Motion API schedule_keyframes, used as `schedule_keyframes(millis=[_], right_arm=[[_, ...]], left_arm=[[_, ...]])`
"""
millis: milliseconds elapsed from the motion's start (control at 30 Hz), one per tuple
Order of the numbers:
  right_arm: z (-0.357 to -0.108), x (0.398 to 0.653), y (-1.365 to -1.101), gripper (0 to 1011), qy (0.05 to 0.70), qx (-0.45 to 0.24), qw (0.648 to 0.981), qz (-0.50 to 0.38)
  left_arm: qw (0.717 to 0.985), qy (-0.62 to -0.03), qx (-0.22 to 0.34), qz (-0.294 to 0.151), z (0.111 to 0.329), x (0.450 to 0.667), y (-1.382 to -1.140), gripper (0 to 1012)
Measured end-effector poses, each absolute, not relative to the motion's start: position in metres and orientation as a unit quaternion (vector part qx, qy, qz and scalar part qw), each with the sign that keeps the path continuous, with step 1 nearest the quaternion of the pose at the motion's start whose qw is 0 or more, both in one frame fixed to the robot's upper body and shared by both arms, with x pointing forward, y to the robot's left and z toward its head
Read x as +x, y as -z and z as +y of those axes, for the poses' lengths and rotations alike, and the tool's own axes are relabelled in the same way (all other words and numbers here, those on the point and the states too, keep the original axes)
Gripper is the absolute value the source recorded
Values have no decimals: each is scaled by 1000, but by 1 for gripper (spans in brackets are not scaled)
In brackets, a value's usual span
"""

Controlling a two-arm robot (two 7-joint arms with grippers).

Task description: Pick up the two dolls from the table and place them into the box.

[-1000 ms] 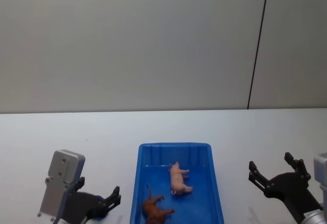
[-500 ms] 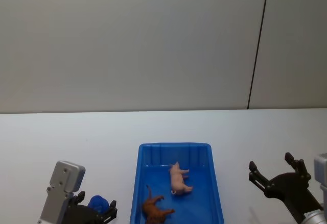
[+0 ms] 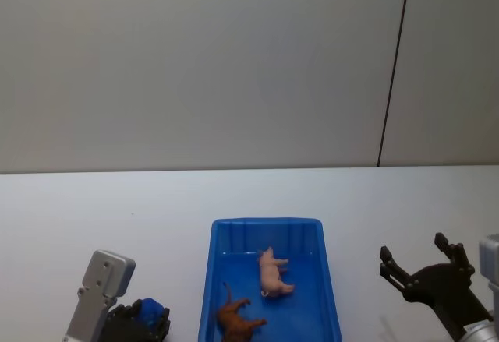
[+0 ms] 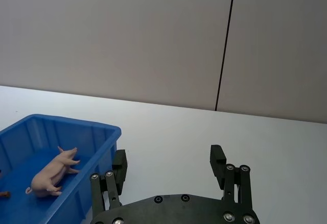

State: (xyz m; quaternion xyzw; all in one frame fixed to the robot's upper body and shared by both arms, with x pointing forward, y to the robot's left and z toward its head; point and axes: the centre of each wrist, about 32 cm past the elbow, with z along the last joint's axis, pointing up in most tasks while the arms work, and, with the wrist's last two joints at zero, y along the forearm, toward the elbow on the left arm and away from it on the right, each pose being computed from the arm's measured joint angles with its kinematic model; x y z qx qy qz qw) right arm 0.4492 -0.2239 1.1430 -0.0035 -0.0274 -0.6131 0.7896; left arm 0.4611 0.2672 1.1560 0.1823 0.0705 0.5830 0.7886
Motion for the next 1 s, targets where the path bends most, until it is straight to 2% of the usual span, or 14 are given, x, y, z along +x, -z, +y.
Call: schedule_keyframes(millis=[33, 167, 200, 600, 1000], right_arm=[[-224, 449, -1143, 1001, 613, -3, 790, -27], [-224, 449, -1143, 1001, 613, -3, 790, -27], [-224, 449, -1143, 1001, 613, -3, 790, -27], [-224, 449, -1143, 1001, 613, -4, 790, -27], [-224, 449, -1143, 1001, 613, -3, 790, -27]], left_arm=[[789, -583, 183, 70, 267, 461, -1156, 456], [789, -582, 184, 65, 268, 462, -1155, 380], [789, -582, 184, 64, 268, 462, -1155, 314], [798, -578, 168, 29, 270, 463, -1159, 231], [828, -548, 116, -43, 266, 468, -1180, 165]])
